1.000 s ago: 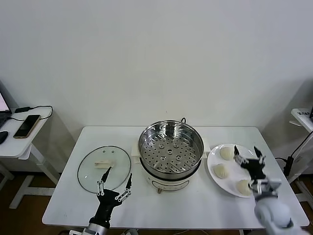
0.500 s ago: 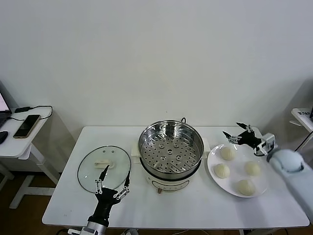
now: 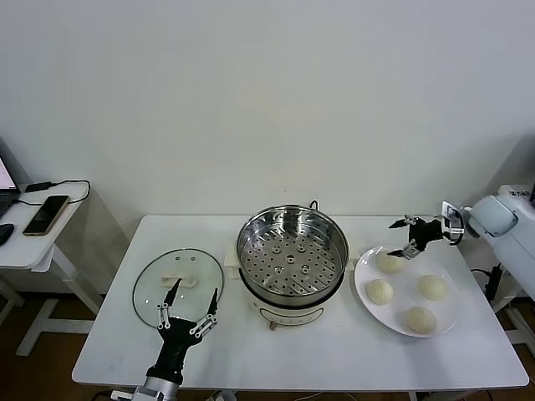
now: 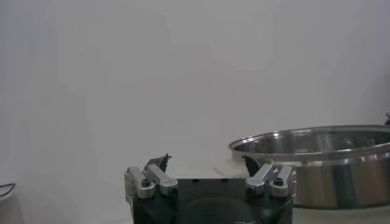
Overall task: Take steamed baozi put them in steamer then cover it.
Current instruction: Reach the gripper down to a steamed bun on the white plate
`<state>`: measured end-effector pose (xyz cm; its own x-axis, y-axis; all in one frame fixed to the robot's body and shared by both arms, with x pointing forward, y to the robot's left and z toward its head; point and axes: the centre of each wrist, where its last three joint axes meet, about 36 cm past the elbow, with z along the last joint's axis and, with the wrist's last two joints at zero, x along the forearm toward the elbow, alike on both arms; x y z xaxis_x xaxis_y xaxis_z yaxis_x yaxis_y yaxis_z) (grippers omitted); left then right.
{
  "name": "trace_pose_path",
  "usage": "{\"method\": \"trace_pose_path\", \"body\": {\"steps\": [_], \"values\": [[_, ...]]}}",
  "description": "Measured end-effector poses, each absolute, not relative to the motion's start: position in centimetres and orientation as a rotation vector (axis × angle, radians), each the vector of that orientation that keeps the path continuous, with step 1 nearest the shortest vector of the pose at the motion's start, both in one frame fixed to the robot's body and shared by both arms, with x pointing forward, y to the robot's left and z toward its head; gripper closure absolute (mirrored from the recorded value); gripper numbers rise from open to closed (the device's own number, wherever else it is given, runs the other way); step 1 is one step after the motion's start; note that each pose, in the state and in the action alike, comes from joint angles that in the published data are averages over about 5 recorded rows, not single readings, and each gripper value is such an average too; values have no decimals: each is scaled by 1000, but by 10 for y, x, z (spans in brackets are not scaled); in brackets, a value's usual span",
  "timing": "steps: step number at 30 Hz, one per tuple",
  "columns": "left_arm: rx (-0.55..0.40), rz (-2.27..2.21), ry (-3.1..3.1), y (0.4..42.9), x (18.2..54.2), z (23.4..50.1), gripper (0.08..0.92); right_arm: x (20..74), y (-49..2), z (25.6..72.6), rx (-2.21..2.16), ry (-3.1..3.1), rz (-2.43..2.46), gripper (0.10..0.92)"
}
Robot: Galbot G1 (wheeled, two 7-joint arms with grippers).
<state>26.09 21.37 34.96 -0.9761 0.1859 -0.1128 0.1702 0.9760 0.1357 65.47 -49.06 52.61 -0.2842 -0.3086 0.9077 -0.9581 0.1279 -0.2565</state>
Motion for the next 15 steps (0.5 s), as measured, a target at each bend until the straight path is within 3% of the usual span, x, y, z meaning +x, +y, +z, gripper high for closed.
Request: {"method": "trace_pose_path", "body": {"steps": [15], "values": [[269, 177, 2989, 213, 258, 351, 177, 694, -457, 503, 1228, -1463, 1275, 200]]}}
